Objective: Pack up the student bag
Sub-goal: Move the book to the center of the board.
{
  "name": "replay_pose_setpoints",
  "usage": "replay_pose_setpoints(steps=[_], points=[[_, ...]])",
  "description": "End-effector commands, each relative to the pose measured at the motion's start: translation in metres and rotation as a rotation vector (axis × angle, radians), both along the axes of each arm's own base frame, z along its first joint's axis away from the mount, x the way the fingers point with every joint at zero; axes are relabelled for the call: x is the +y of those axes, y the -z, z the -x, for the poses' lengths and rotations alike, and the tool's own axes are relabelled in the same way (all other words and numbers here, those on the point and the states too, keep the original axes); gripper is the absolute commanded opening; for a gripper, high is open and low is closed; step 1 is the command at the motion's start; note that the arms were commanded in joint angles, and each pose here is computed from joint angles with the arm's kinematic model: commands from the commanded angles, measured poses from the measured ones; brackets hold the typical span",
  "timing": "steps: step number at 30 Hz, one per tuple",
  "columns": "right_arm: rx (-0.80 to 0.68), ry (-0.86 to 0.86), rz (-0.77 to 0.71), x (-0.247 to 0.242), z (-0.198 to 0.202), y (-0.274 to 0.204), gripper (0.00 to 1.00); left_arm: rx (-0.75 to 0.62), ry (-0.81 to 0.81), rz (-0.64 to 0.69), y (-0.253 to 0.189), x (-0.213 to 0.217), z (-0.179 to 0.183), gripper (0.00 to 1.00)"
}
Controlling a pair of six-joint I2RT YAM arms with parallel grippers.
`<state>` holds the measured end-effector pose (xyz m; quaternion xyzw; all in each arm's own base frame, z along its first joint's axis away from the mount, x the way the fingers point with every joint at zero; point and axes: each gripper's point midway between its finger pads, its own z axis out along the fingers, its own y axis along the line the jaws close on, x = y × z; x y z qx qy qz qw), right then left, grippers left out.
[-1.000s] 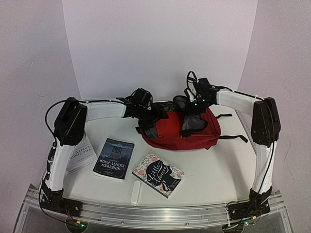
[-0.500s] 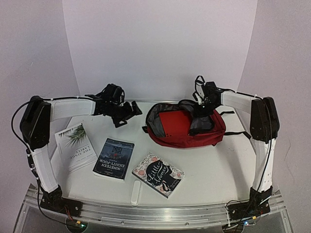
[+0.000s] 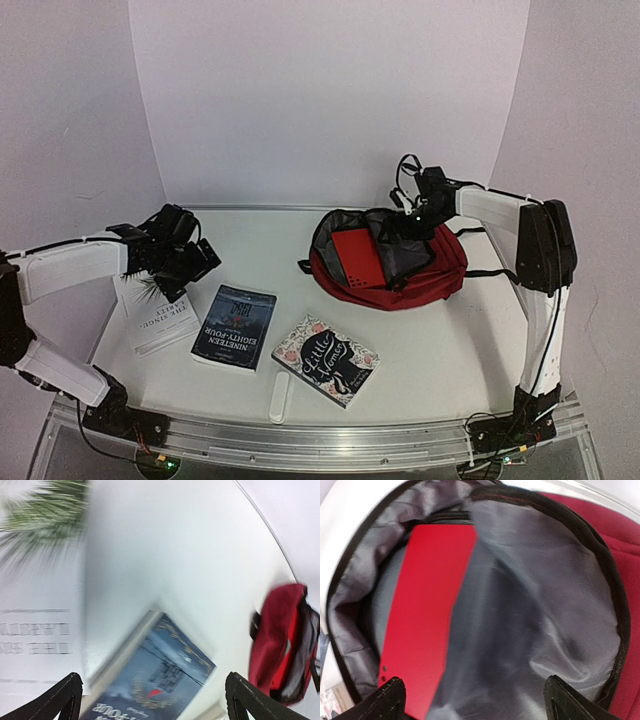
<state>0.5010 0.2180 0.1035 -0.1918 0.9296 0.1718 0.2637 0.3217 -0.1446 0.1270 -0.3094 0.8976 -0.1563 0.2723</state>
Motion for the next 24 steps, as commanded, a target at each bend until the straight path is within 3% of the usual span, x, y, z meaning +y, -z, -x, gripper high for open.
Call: replay_pose_setpoints(steps=[1,6,14,24], points=[[-0.059,-0.052,-0.063,0.020,0.013,-0.046,0.98,0.074,-0.277,-0.118,0.016,0.075,0.027,1.00],[-0.066,-0.078,-0.065,0.027,0.020,-0.052,0.98,0.137,-0.429,-0.109,0.035,0.124,0.044,1.00],[-0.071,-0.114,-0.073,0.034,0.031,-0.062,0.98,0.126,-0.575,-0.134,0.038,0.183,0.065,1.00],[-0.059,-0.180,-0.124,0.056,0.045,-0.072,0.98,0.170,-0.587,0.018,0.073,0.204,0.061,1.00]])
